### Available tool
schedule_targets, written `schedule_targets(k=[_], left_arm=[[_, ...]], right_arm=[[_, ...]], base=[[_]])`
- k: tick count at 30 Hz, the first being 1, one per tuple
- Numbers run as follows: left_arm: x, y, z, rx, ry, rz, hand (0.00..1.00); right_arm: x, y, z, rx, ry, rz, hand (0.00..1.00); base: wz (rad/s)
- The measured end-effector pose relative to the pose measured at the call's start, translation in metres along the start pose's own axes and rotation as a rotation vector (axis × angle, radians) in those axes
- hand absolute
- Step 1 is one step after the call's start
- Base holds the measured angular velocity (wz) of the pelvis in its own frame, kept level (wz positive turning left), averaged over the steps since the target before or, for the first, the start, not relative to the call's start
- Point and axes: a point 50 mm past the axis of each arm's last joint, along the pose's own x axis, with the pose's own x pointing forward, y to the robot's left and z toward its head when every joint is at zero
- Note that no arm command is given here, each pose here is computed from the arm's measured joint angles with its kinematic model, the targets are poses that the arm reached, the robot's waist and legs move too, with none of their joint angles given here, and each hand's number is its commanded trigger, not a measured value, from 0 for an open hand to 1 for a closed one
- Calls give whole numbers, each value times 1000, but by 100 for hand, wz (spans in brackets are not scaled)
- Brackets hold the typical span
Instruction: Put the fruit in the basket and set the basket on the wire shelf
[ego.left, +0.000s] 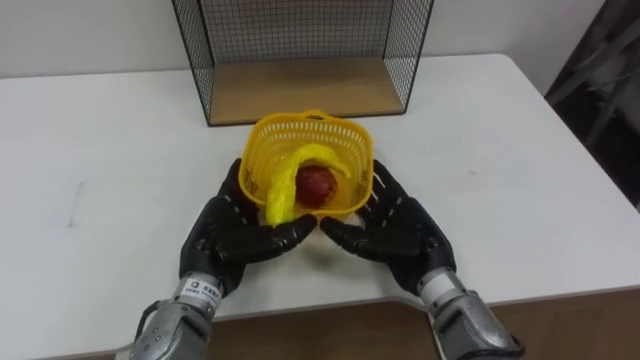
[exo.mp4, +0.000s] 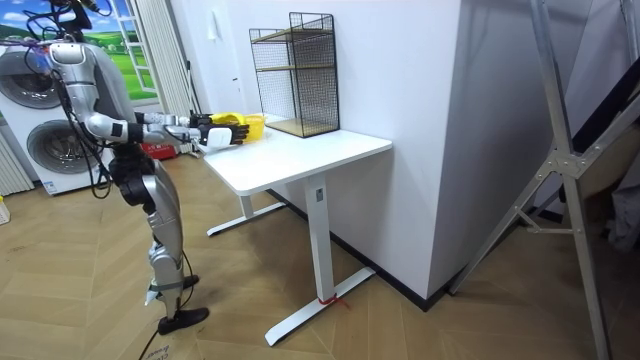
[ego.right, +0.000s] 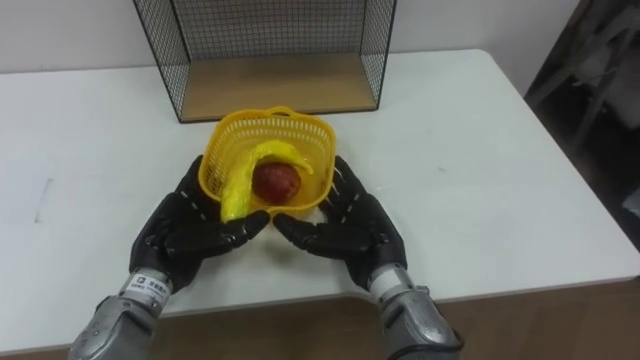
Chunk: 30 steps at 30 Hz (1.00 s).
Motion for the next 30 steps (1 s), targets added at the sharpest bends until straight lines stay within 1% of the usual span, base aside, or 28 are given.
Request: schedule_targets(k=[3,6,12,30], left_arm=[[0,-1,2,-11,-8,-2,0],[1,-5,10,-10,-42,-5,0],[9,-13,24,-2,-102,-40,0],[10,-18,22,-17,-103,-51,0]], right_arm=[[0,0,0,-3,1,3,0],[1,0,2,-15,-2,7,0],[7,3,8,-48,-28,8,0],[17,9,21,-148,-67,-23,0]], base=[[0],[0],[0],[0]])
